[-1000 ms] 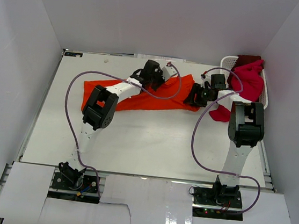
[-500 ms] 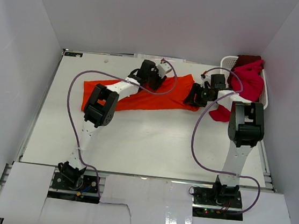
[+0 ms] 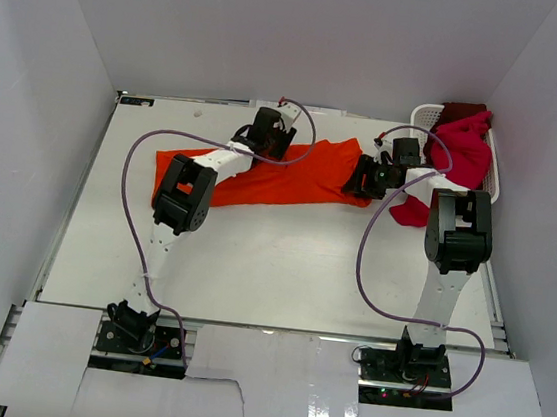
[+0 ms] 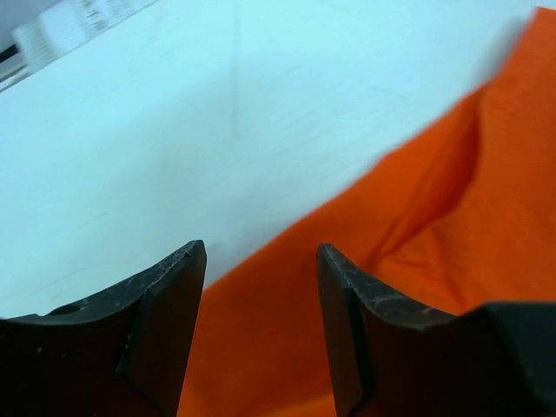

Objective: Fold and stack the t-shirts
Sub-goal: Fold the other side of the tshirt into a rectangle

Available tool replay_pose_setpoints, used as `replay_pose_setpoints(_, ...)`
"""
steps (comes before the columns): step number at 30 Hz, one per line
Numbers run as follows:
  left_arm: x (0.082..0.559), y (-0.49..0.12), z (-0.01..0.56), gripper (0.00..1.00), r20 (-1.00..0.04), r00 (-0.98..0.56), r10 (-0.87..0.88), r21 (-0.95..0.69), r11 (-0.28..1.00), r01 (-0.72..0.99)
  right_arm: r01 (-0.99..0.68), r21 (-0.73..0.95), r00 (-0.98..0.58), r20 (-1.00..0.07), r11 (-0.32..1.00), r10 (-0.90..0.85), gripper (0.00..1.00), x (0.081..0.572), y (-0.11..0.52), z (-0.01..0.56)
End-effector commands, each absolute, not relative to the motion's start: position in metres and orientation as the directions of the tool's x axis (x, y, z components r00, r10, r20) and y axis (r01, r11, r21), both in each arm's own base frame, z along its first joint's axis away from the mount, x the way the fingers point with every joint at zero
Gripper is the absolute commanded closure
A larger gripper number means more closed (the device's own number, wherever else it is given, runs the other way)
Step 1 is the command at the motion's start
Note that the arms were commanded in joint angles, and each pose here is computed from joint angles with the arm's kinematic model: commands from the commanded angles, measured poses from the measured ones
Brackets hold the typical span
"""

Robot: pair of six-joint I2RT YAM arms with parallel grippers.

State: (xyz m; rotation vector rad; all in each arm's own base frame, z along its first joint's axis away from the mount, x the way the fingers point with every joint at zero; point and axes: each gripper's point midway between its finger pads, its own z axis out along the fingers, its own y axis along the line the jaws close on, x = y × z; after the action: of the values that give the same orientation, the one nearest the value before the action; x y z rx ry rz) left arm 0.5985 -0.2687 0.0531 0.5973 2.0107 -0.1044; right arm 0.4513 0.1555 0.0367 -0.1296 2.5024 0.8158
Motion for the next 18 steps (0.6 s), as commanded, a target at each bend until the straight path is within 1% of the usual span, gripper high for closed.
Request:
replay_pose_setpoints(1, 0.617, -0.249, 0.091, 0.35, -0.885, -0.353, 0.304, 0.201, 0.932, 0.300, -0.216, 0.520, -0.891, -0.451, 0.827, 0.050, 0.39, 0.444, 0.153, 0.021)
replay_pose_setpoints(5, 0.619, -0.227, 0.094, 0.30, -0.884, -0.386, 0.265, 0.211, 0.961, 0.177, -0.217, 0.513, -0.888, -0.457, 0.831, 0.050, 0.39, 0.445, 0.152, 0.023)
replay_pose_setpoints(6, 0.621, -0.217, 0.103, 0.26, -0.892, -0.384, 0.238, 0.196, 0.970, 0.145, -0.217, 0.508, -0.885, -0.463, 0.833, 0.051, 0.39, 0.446, 0.151, 0.025)
replay_pose_setpoints(7, 0.619, -0.214, 0.102, 0.25, -0.891, -0.401, 0.214, 0.170, 0.975, 0.143, -0.219, 0.506, -0.883, -0.467, 0.834, 0.052, 0.39, 0.447, 0.151, 0.028)
replay_pose_setpoints(9, 0.618, -0.211, 0.119, 0.25, -0.904, -0.414, 0.111, 0.050, 0.987, 0.154, -0.219, 0.500, -0.879, -0.473, 0.838, 0.053, 0.39, 0.448, 0.150, 0.032)
replay_pose_setpoints(11, 0.611, -0.206, 0.123, 0.25, -0.887, -0.457, 0.068, -0.013, 0.985, 0.172, -0.215, 0.483, -0.874, -0.484, 0.849, 0.054, 0.39, 0.451, 0.147, 0.036)
replay_pose_setpoints(12, 0.607, -0.207, 0.139, 0.25, -0.890, -0.452, 0.059, -0.031, 0.981, 0.190, -0.212, 0.473, -0.874, -0.484, 0.855, 0.051, 0.39, 0.451, 0.145, 0.039)
replay_pose_setpoints(14, 0.594, -0.204, 0.139, 0.25, -0.868, -0.490, 0.083, -0.021, 0.979, 0.202, -0.210, 0.441, -0.868, -0.496, 0.873, 0.042, 0.39, 0.454, 0.140, 0.041)
replay_pose_setpoints(16, 0.578, -0.199, 0.153, 0.26, -0.853, -0.514, 0.092, -0.019, 0.978, 0.207, -0.204, 0.417, -0.866, -0.499, 0.886, 0.036, 0.39, 0.454, 0.135, 0.045)
replay_pose_setpoints(18, 0.558, -0.193, 0.147, 0.26, -0.825, -0.557, 0.092, -0.027, 0.979, 0.202, -0.218, 0.396, -0.850, -0.527, 0.892, 0.026, 0.39, 0.459, 0.132, 0.056)
